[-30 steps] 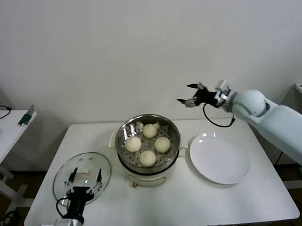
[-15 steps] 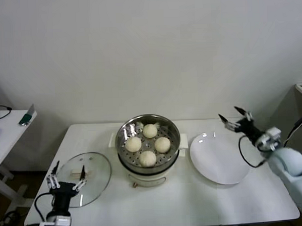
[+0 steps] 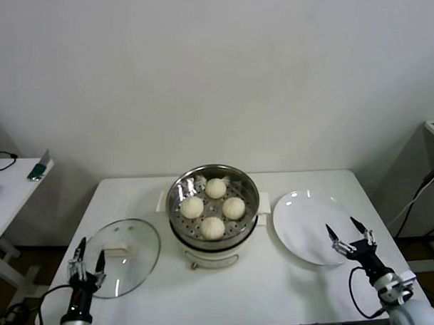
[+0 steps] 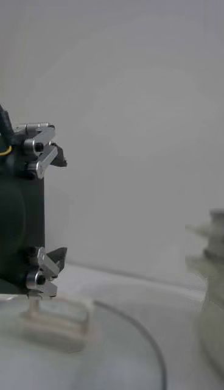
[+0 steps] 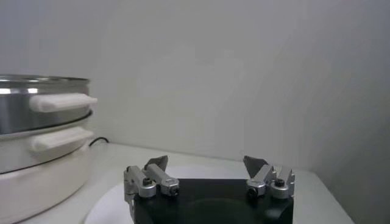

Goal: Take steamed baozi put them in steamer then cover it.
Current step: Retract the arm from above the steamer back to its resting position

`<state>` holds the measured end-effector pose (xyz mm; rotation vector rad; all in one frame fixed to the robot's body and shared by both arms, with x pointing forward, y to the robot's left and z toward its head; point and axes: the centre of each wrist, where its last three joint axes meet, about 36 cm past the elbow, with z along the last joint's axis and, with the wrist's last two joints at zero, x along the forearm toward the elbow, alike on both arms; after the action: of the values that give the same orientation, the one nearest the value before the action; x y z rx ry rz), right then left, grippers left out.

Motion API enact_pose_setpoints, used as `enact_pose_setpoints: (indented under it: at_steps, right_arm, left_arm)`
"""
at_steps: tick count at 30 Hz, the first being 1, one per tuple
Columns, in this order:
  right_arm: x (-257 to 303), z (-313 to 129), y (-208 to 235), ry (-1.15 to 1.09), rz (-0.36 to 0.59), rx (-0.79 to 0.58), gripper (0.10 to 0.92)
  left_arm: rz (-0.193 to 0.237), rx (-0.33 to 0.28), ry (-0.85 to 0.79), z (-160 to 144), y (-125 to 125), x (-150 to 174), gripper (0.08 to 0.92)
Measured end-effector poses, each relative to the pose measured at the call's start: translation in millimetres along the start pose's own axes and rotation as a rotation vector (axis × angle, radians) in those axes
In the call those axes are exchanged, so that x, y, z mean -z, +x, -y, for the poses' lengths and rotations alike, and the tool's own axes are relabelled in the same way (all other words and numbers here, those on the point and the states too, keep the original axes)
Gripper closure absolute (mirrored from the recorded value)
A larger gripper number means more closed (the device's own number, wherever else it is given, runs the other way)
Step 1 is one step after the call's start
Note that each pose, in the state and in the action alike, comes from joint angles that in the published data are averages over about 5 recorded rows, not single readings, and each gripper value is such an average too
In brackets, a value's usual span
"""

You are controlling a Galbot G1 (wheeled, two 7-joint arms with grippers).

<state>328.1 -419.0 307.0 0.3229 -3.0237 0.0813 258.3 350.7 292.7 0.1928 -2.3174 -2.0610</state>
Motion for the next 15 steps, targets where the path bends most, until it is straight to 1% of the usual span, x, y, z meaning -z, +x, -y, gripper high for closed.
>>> enact_pose_setpoints:
  at_steps: [7, 15]
  right_arm:
    - [-10, -17, 17, -0.023, 0.037, -0.029, 0.2]
    - [-15, -26, 33, -0.038, 0.06, -0.058, 0.2]
  left_arm:
    - [0.027, -0.022, -0.104, 33, -6, -14, 0.177]
    - [0.044, -0.038, -0.168, 54, -24, -26, 0.177]
